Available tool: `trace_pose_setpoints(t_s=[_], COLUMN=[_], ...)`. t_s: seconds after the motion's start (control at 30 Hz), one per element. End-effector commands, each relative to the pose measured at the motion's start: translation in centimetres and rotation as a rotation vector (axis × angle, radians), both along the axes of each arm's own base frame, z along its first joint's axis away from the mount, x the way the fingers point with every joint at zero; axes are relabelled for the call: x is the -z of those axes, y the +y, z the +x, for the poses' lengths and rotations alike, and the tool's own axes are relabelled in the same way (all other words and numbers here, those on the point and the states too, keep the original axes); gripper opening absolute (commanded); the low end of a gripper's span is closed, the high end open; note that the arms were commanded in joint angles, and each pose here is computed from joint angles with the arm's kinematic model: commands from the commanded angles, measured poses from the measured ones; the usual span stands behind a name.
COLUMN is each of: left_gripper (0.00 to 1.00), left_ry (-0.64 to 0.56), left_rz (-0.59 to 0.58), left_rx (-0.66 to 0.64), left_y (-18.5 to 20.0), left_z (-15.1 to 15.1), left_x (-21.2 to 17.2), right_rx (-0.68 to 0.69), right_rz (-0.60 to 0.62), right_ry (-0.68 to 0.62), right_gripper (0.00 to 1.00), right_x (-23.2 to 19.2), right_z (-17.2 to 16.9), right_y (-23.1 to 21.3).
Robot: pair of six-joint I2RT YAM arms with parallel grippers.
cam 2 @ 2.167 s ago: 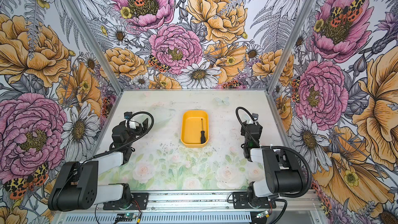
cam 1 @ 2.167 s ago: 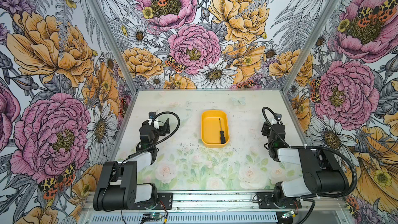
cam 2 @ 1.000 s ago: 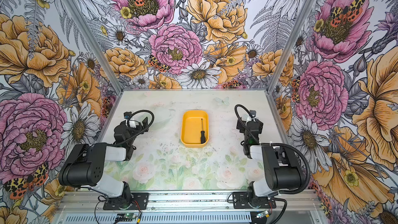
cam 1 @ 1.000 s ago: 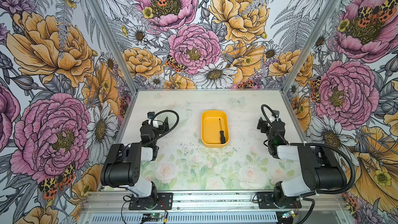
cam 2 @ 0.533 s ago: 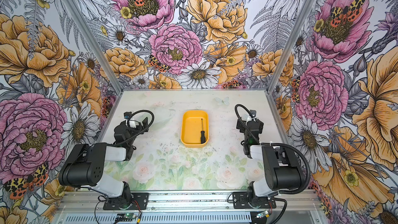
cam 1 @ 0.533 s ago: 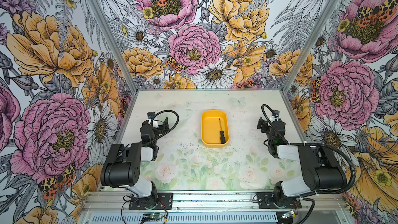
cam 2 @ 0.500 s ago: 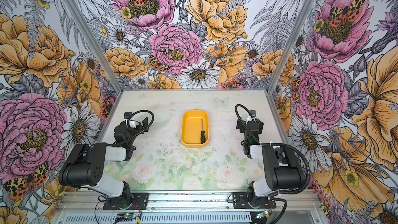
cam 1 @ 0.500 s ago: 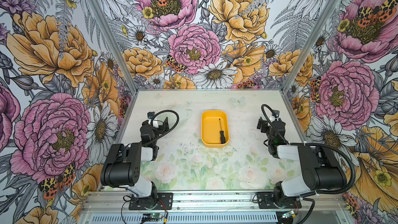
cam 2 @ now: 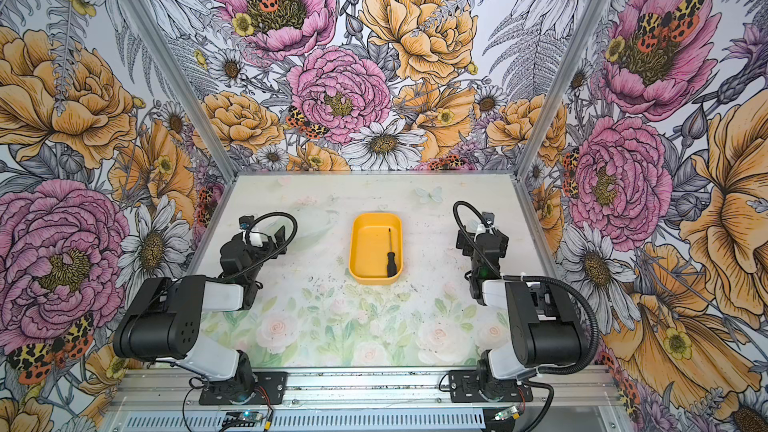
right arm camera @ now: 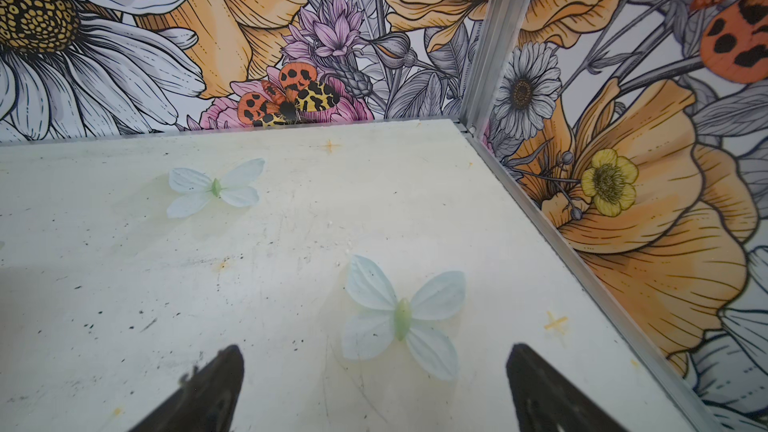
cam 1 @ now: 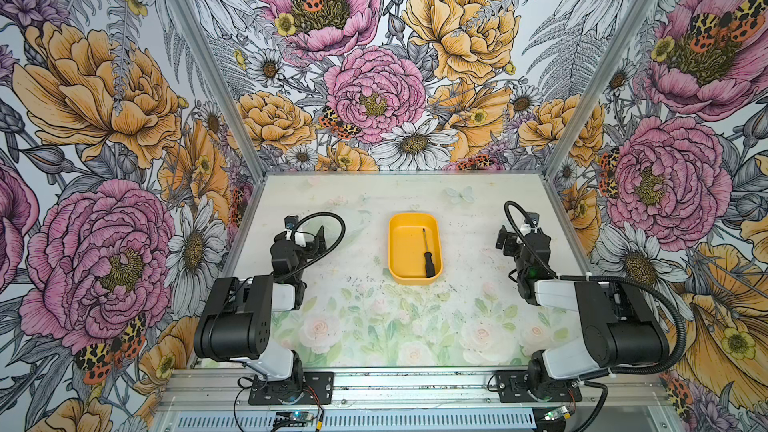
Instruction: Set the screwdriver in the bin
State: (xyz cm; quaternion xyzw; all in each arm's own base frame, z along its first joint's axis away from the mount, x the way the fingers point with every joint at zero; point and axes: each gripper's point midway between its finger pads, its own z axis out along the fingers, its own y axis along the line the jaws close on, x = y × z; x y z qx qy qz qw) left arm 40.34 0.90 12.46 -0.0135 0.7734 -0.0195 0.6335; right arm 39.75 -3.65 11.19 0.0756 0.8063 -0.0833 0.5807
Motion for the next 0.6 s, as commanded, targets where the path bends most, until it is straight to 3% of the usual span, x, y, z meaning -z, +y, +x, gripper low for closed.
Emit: trace_pose_setpoints(t_s=[0.0, 0.57], left_gripper=[0.99, 0.99], left_ry=[-0.01, -0.011], left_rz=[-0.016, -0.017], left_rx=[-0.021, -0.02], left_y=[0.33, 0.27], left_z=[0.34, 0.36], left_x=[-0.4, -0.44], right_rx=[-0.007, -0.008], right_rz=[-0.001, -0.001], right_ry=[-0.024, -0.024], right_gripper=[0.99, 1.0], right_x=[-0.68, -0.63], right_z=[0.47, 0.48], right_y=[0.05, 0.1])
